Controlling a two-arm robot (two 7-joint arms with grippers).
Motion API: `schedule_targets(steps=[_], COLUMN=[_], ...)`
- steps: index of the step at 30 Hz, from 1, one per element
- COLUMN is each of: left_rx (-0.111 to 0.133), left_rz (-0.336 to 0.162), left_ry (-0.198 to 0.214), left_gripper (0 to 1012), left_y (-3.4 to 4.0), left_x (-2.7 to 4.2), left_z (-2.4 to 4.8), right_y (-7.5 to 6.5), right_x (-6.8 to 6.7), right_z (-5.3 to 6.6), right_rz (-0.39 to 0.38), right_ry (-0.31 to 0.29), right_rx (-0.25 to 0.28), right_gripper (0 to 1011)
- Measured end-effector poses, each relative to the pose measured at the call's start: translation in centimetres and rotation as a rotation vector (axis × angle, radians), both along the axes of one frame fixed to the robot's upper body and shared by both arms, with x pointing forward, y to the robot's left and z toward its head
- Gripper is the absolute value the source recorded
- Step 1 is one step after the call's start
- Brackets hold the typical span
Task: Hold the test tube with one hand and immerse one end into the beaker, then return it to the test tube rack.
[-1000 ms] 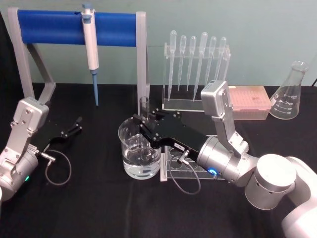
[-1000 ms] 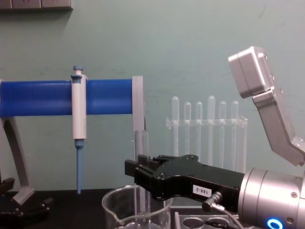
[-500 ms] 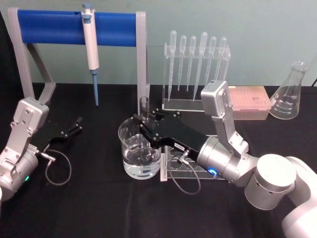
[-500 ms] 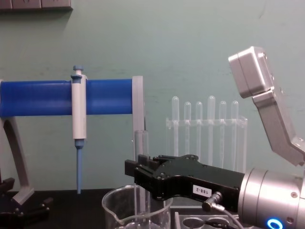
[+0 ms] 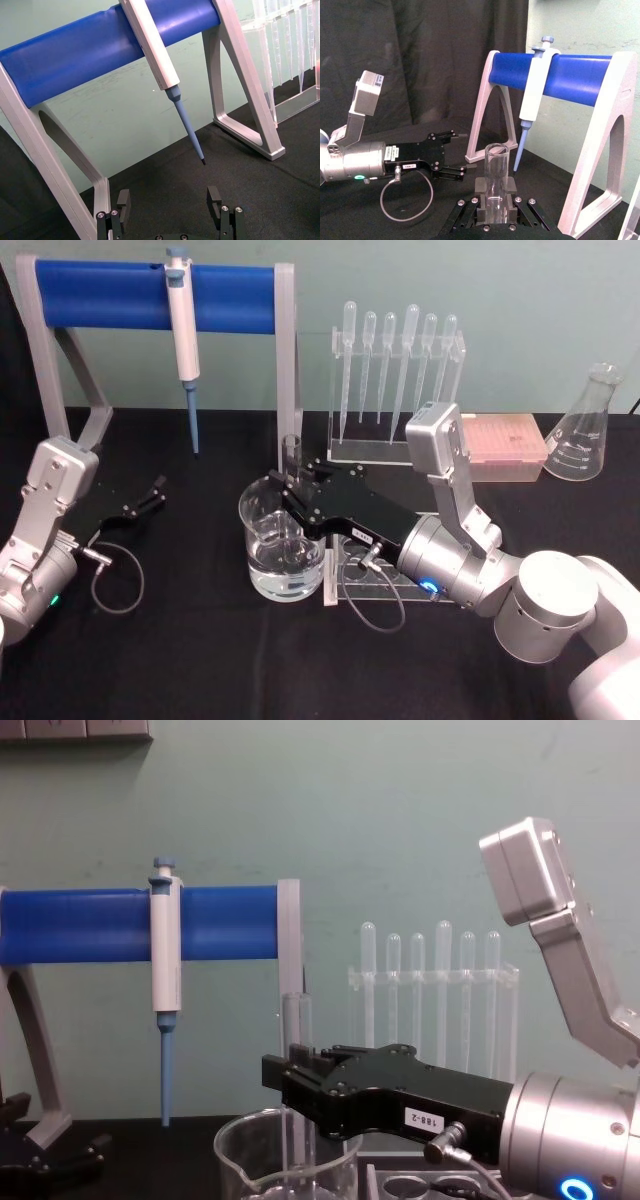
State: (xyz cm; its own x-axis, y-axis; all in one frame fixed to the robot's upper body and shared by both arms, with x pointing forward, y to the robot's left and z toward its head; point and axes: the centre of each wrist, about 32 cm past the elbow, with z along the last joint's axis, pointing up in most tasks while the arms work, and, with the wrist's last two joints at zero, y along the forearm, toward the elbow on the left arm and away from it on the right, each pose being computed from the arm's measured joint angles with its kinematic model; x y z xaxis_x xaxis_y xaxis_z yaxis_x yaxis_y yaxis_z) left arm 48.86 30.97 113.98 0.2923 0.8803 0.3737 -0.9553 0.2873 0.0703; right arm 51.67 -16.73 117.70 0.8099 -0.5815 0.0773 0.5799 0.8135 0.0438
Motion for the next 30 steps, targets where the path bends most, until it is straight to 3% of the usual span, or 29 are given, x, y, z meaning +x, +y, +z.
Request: schedule_targets(steps=[16, 21, 30], left_rx=[0.000, 0.000, 0.000], left_rz=[0.000, 0.000, 0.000], left_ry=[0.000, 0.000, 0.000], left_gripper=[1000, 1000, 1000], left_y=[0.00, 0.00, 0.00], left_x=[0.00, 0.00, 0.00], left_z=[0.00, 0.00, 0.00], right_y=[-0.2, -0.6, -2.3], right_x=[-0.2, -0.7, -2.0], right_z=[0.2, 1.9, 6.1], right_rz=[-0.007, -0.003, 0.001], right_ry=[-0.008, -0.060, -0.147], right_rx=[0.007, 0.026, 0.088], right_gripper=[225, 225, 225])
